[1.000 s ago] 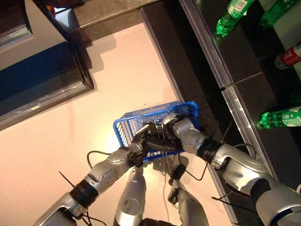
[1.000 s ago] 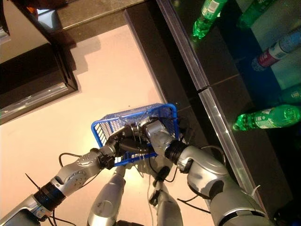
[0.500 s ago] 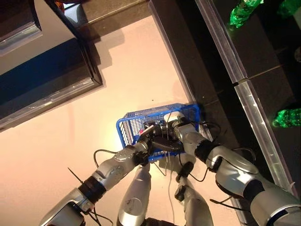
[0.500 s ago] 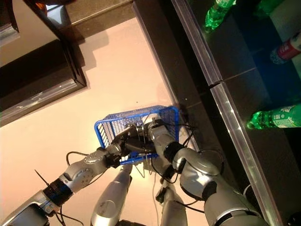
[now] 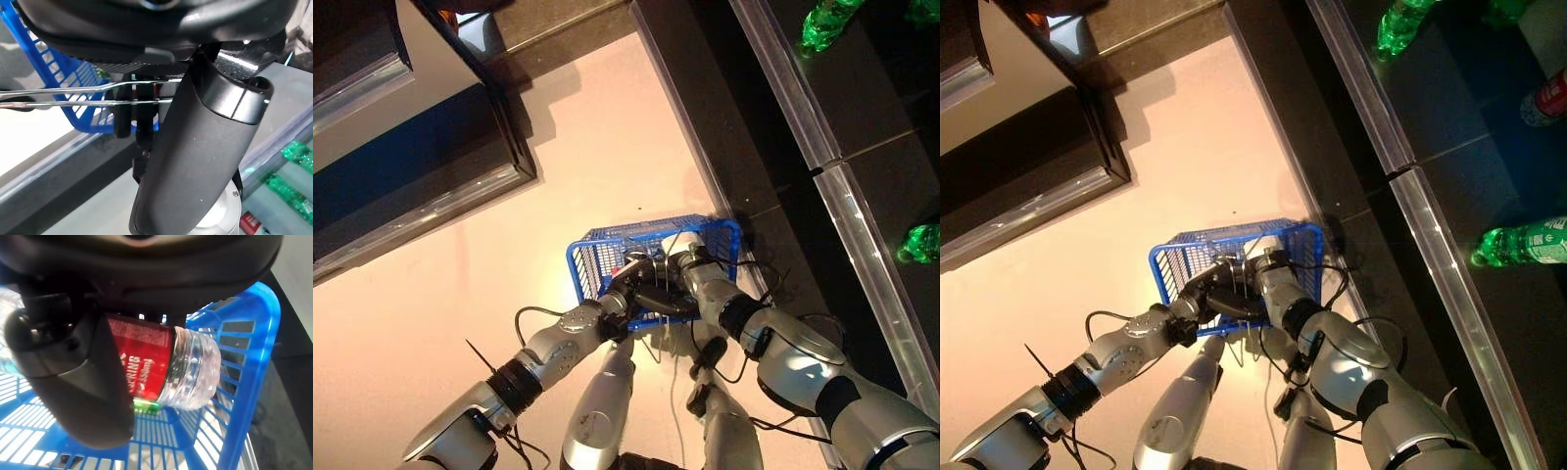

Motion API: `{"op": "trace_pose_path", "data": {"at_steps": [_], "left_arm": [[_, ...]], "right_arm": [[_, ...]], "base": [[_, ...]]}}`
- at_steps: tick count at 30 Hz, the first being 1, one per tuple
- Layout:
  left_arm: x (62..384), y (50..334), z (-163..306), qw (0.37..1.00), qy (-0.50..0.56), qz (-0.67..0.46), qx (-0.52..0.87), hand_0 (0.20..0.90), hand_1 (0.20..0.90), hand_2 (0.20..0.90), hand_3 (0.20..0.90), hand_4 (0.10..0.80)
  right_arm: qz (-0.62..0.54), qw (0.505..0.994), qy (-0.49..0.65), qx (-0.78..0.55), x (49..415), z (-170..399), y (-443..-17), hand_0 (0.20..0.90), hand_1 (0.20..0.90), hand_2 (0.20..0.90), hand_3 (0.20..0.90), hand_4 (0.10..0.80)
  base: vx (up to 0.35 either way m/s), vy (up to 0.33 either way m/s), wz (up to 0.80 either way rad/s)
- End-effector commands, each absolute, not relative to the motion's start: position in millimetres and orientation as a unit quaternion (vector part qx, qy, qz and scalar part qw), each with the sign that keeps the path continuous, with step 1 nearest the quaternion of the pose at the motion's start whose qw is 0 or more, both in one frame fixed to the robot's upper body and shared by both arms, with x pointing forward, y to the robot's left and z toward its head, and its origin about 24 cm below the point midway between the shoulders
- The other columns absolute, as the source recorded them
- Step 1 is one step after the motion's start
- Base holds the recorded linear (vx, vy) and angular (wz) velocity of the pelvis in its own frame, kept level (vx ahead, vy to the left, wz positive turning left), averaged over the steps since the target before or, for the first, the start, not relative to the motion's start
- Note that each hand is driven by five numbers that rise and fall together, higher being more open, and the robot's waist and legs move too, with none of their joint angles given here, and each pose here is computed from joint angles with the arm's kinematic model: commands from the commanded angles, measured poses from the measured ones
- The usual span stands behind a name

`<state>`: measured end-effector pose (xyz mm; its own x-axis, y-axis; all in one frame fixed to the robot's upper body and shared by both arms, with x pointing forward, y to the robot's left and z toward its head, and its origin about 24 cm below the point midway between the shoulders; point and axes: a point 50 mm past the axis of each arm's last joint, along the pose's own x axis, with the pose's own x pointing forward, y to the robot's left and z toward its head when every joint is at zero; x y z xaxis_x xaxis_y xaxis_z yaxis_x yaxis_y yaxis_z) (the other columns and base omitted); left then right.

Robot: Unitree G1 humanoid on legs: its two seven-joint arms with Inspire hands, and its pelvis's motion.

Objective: Pick up the drink and place into the basket.

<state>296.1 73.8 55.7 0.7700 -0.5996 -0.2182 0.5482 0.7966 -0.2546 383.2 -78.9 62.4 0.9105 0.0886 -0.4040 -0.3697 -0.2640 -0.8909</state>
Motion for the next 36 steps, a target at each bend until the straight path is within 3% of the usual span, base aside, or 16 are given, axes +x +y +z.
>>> {"op": "trace_pose_path", "data": {"at_steps": [1, 9, 19, 28, 36], "left_arm": [[247.1, -29.0, 212.5, 0.758, -0.175, -0.572, -0.259, 0.3, 0.3, 0.3, 0.2, 0.1], [258.7, -12.0, 214.9, 0.81, -0.204, -0.501, -0.227, 0.3, 0.3, 0.3, 0.2, 0.1], [267.2, 54.7, 199.4, 0.863, -0.187, -0.41, -0.23, 0.3, 0.3, 0.3, 0.2, 0.1], [259.8, 79.9, 190.4, 0.881, -0.178, -0.378, -0.222, 0.3, 0.3, 0.3, 0.2, 0.1], [263.5, 115.7, 172.1, 0.923, -0.169, -0.266, -0.22, 0.3, 0.3, 0.3, 0.2, 0.1]], "right_arm": [[0.172, 0.595, -0.052, -0.784, 388.8, 110.9, -18.7, 0.9, 0.9, 0.9, 0.9, 0.8], [0.156, 0.632, -0.088, -0.754, 390.4, 119.6, -21.7, 0.9, 0.9, 0.9, 0.9, 0.8], [0.1, 0.691, -0.128, -0.704, 387.9, 157.2, -50.3, 0.9, 0.9, 0.9, 0.9, 0.8], [0.089, 0.727, -0.146, -0.665, 373.0, 164.2, -62.3, 0.9, 0.9, 0.9, 0.9, 0.8], [0.062, 0.79, -0.174, -0.584, 351.9, 166.4, -88.4, 0.9, 0.9, 0.9, 0.9, 0.8]], "base": [[0.0, 0.0, 0.0], [-0.007, -0.025, 0.0], [-0.003, -0.067, -0.02], [-0.011, -0.047, -0.02], [-0.003, -0.015, -0.04]]}}
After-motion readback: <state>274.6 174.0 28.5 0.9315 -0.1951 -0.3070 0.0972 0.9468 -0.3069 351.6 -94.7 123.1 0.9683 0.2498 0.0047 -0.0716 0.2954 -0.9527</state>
